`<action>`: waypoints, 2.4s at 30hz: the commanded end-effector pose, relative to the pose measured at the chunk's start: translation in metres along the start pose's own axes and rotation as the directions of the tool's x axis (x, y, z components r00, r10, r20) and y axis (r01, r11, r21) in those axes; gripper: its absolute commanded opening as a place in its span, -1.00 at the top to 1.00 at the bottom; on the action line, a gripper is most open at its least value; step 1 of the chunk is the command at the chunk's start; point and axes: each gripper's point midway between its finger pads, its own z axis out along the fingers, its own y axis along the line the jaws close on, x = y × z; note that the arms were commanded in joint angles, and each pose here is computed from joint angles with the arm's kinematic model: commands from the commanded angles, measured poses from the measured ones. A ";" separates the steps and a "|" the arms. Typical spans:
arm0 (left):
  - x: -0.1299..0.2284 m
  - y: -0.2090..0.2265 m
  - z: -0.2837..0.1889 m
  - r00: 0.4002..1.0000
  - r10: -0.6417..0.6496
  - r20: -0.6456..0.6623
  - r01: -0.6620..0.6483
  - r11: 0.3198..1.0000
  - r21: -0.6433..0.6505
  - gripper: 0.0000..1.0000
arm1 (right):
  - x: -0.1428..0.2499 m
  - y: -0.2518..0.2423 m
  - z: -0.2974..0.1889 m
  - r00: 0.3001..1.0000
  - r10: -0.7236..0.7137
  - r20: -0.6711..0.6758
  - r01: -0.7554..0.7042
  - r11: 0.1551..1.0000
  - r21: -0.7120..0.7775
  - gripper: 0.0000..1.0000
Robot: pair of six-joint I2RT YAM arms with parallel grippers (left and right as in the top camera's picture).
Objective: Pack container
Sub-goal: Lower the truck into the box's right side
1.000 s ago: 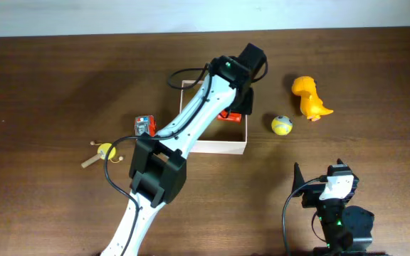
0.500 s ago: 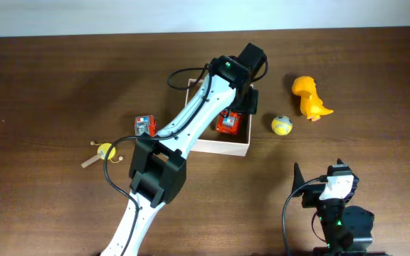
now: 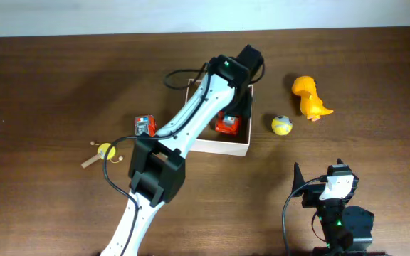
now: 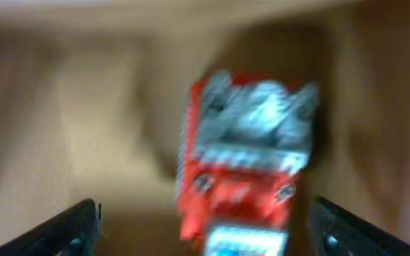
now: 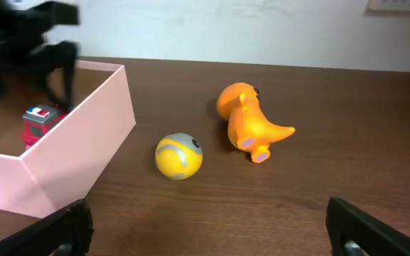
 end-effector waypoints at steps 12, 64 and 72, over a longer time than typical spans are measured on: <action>0.009 0.040 -0.068 0.998 0.022 -0.053 -0.020 0.999 0.041 -0.82 | 0.001 0.003 0.000 1.000 -0.008 0.003 0.008 1.000 -0.017 -0.97; 0.049 -0.007 -0.008 0.962 0.203 -0.184 -0.192 0.978 0.077 0.36 | 0.001 0.003 0.000 1.000 -0.008 0.003 0.008 1.000 -0.017 -0.97; 0.051 -0.026 -0.009 0.958 0.243 -0.150 -0.233 0.969 0.083 0.35 | 0.001 0.003 0.000 1.000 -0.007 0.003 0.007 1.000 -0.017 -0.97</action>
